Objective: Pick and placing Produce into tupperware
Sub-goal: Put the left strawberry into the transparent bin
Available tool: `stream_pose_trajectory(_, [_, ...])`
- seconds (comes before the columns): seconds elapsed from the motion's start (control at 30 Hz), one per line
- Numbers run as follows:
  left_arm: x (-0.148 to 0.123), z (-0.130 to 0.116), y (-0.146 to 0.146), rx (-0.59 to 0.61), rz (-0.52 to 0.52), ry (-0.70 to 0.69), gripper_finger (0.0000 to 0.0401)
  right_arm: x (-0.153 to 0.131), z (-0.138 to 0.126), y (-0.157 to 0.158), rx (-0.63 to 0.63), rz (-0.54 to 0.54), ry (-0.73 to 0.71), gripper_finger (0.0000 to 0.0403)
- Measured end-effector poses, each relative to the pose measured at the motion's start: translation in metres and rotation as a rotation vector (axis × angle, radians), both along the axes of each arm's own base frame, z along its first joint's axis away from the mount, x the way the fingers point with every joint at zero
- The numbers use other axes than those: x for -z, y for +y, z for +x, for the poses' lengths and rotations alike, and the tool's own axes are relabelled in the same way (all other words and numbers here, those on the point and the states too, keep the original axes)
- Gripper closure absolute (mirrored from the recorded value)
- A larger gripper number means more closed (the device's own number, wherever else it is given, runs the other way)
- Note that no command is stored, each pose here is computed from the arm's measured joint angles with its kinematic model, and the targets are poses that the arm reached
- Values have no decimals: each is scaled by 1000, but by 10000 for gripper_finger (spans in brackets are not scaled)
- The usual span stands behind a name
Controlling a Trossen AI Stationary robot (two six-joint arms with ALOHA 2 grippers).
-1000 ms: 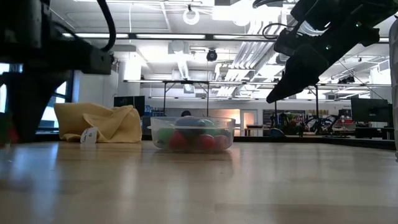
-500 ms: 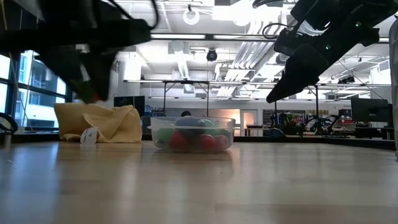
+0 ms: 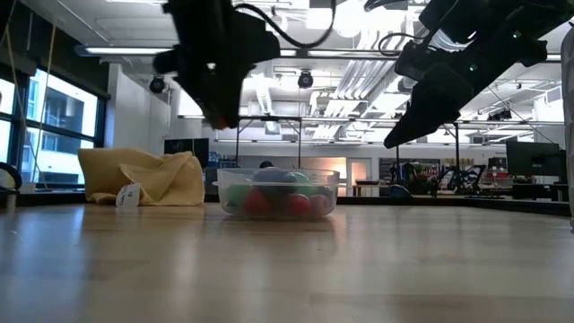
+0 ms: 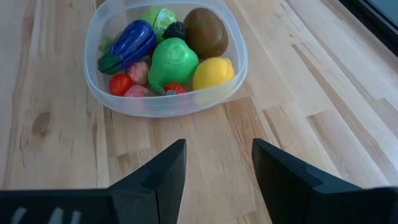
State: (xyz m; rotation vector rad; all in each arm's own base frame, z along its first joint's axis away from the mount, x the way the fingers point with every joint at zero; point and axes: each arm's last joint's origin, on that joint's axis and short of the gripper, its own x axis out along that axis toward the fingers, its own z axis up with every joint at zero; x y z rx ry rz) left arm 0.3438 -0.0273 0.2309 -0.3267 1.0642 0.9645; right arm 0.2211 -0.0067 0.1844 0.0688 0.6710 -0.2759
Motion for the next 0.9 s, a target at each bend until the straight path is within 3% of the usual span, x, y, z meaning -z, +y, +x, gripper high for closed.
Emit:
stream_pose_trajectory(0.13, [-2, 9, 24, 99, -43, 19, 247, 0, 0, 0, 0, 0, 1, 227])
stream_pose_trajectory(0.53, [0, 10, 97, 195, -249, 9, 247, 0, 0, 0, 0, 0, 0, 227])
stream_pose_trajectory(0.9, [23, 8, 112, 215, -293, -27, 247, 0, 0, 0, 0, 0, 0, 227])
